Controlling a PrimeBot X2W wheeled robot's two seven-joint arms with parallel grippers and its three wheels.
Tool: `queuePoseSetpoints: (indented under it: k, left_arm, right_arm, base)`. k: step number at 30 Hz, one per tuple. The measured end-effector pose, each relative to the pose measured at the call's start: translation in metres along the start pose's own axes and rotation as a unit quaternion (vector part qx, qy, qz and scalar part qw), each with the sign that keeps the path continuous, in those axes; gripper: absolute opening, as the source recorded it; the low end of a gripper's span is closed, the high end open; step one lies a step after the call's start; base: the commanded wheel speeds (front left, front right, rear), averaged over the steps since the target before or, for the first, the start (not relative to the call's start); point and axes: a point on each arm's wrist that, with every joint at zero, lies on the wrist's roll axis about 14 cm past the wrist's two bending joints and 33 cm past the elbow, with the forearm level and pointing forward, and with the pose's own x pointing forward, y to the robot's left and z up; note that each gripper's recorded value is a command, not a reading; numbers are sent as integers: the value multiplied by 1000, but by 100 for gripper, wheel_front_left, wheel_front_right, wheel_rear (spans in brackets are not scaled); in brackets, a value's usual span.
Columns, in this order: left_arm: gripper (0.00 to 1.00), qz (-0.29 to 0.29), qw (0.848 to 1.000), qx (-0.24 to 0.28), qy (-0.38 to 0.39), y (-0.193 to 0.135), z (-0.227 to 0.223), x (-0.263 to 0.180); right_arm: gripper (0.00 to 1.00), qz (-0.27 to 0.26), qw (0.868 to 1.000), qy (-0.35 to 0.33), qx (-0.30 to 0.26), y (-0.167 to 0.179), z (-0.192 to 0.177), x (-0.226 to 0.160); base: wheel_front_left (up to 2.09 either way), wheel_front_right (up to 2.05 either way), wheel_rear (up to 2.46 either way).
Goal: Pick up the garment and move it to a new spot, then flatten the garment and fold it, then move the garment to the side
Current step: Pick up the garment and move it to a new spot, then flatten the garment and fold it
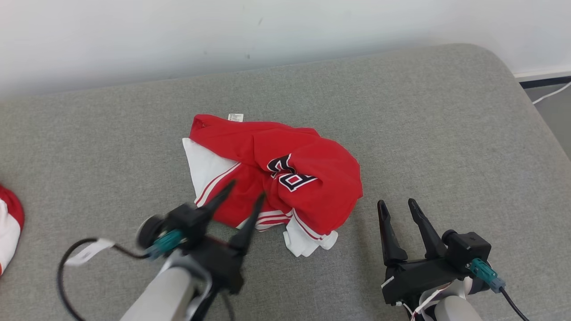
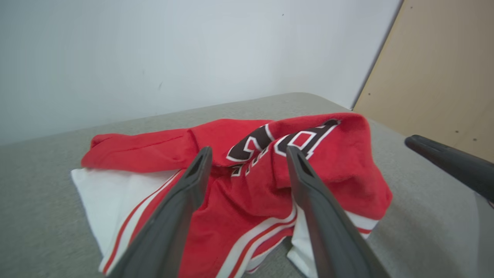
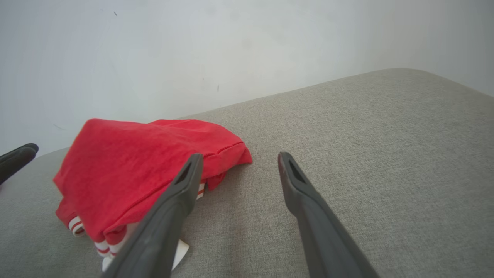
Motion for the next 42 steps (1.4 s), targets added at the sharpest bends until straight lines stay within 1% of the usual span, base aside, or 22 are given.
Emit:
queuePoseSetpoints:
  k: [4,6,8,14,21,24,31,32,33,34,38,42]
  left_arm:
    - [100,59,997,0,41,33,-28,-26]
    - [100,77,995,13,65,46,-44,-40]
    - [100,95,992,4,86,55,-58,-52]
    - [100,98,989,-14,108,51,-77,-60]
    - [100,70,991,-23,115,30,-85,-45]
    - [100,66,990,-19,119,28,-88,-38]
    - [100,68,988,18,134,31,-96,-26]
    - [75,71,988,20,139,32,-99,-26]
    - [19,73,987,25,139,32,-98,-25]
    - [0,72,988,27,136,32,-96,-22]
    - [0,80,990,27,115,36,-83,-17]
    - [0,99,991,41,83,53,-60,-16]
  right_arm:
    - [100,4,1000,0,0,3,0,1]
    - [100,1,1000,2,0,1,-1,0]
    - [100,-2,1000,3,-1,-1,-2,0]
    - [100,-5,1000,7,-2,-4,-5,0]
    - [100,-11,1000,8,-5,-8,-4,-3]
    - [100,-16,1000,5,-7,-12,-1,-4]
    - [100,-35,999,6,-10,-24,0,-11]
    - [100,-37,999,5,-11,-25,0,-12]
    - [100,-38,999,5,-11,-26,0,-12]
    - [100,-39,999,5,-11,-26,1,-13]
    - [100,-40,999,1,-11,-27,3,-12]
    - [100,-35,999,0,-8,-23,3,-10]
  base:
    - [0,0,0]
    - [0,0,0]
    - [0,0,0]
    - [0,0,0]
    - [0,0,0]
    - [0,0,0]
    - [0,0,0]
    - [0,0,0]
    - [0,0,0]
    - [0,0,0]
    - [0,0,0]
    - [0,0,0]
